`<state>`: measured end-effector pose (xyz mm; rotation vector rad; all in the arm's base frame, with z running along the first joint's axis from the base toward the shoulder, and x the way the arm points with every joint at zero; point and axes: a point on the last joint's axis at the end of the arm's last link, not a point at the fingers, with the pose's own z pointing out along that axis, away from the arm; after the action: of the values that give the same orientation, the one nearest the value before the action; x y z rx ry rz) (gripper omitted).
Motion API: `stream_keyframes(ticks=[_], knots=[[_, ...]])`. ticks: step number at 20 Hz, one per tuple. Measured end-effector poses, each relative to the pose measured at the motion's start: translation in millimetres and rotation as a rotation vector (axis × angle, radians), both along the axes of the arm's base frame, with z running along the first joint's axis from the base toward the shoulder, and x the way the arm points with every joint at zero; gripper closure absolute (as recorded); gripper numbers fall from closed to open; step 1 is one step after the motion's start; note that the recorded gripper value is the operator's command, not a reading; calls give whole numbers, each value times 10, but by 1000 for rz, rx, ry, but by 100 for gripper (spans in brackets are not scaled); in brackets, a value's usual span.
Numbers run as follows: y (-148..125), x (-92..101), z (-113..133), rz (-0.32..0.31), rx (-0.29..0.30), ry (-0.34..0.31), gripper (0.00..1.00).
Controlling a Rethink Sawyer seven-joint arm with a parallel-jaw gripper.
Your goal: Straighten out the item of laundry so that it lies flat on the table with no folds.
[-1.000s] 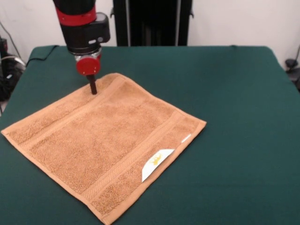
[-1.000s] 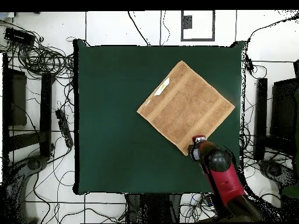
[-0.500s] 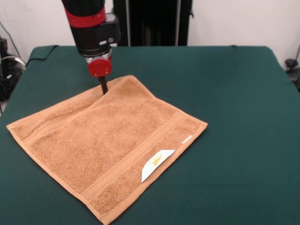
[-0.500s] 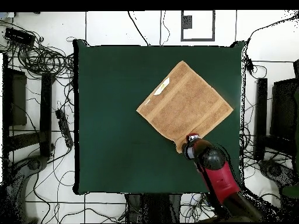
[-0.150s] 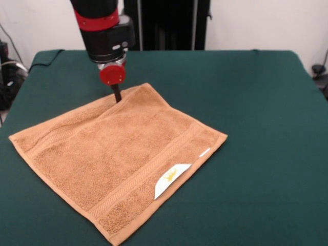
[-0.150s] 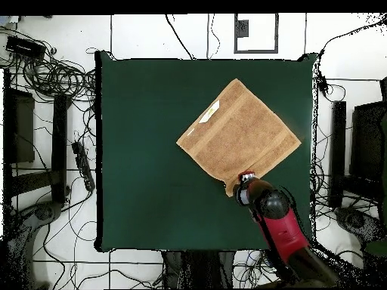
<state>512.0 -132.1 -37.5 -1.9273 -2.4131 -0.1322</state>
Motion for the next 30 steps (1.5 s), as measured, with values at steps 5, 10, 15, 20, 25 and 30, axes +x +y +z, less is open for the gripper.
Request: stream_keyframes(ticks=[5, 10, 15, 20, 25, 30], knots=[[-1, 2, 0, -1, 1, -1, 0], [36, 16, 1, 6, 4, 0, 0], [78, 27, 15, 37, 2, 14, 0], [84, 24, 93, 134, -7, 54, 0], [-30, 83, 210, 218, -8, 85, 0], [-258, 198, 341, 278, -39, 82, 0]])
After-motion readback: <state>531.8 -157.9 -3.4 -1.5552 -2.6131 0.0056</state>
